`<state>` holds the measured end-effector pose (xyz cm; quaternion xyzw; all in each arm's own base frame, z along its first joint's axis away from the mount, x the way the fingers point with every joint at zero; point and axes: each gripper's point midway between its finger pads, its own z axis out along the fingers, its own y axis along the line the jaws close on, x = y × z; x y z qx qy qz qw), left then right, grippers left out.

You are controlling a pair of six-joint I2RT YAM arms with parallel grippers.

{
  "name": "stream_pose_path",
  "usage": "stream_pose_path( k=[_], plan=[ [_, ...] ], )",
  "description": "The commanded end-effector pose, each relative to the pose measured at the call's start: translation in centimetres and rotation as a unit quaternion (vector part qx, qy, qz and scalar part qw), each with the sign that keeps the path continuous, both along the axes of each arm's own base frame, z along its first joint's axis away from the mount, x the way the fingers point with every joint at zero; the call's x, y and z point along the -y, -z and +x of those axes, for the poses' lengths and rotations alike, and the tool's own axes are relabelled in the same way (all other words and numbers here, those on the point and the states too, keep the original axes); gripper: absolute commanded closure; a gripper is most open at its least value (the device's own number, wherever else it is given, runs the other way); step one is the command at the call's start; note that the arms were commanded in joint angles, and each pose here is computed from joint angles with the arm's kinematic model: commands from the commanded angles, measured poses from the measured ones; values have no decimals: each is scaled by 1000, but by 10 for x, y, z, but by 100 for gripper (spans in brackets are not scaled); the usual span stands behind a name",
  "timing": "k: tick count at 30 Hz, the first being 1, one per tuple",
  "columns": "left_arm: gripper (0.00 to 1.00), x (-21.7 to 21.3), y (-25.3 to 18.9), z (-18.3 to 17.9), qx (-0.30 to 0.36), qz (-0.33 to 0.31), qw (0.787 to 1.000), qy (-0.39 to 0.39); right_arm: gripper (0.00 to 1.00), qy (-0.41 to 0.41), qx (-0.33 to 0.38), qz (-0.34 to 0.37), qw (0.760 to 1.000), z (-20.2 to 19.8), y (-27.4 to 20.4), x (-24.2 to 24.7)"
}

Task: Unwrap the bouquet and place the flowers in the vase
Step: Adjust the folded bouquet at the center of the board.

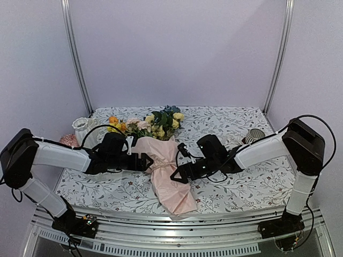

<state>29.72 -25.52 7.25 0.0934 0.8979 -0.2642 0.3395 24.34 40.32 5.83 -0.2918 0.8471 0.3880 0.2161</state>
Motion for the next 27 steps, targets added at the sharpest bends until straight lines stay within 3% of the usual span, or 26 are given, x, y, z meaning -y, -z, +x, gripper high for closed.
stream_pose_path(
  k=[1,9,27],
  plan=[
    [6,17,-10,12,34,-25,998,38,8,-9,-10,13,1000,-9,2,-9],
    [8,49,-22,22,59,-59,992,94,8,-4,-22,18,1000,-23,7,-6],
    [13,102,-14,31,34,-109,981,159,8,5,-21,19,1000,-34,4,1]
  ],
)
